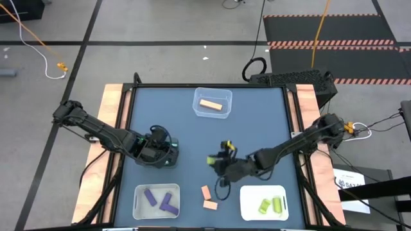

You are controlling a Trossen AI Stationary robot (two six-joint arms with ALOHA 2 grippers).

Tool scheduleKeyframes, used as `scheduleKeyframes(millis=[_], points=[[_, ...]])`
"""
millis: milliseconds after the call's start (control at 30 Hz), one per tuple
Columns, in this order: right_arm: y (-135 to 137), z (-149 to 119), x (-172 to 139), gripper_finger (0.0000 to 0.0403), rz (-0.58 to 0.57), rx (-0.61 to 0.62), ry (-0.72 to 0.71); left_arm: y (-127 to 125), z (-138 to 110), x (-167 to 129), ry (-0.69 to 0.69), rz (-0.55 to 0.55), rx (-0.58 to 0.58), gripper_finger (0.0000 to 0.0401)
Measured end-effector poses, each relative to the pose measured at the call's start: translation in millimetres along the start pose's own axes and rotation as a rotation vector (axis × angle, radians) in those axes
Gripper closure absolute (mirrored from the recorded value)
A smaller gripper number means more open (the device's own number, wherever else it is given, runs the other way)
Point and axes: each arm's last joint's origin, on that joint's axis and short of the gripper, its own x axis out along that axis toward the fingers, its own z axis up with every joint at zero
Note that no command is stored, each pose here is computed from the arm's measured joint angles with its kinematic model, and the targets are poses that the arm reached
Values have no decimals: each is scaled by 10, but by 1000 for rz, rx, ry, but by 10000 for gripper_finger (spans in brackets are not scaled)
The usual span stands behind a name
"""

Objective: Sort & place blocks by color
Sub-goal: Put the green blocks into the white bin

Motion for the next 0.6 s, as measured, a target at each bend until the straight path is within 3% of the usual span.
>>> scheduleKeyframes(millis=[133, 233, 600], points=[[-203, 173, -149, 283, -188, -136, -82, -90, 34, -5, -62, -76, 22, 189], [-353, 296, -253, 283, -268, -182, -142, -175, 67, -16, -120, -144, 44, 189], [-697, 376, -248, 281, -374, -268, -151, -471, 210, -134, -326, -379, 187, 189]])
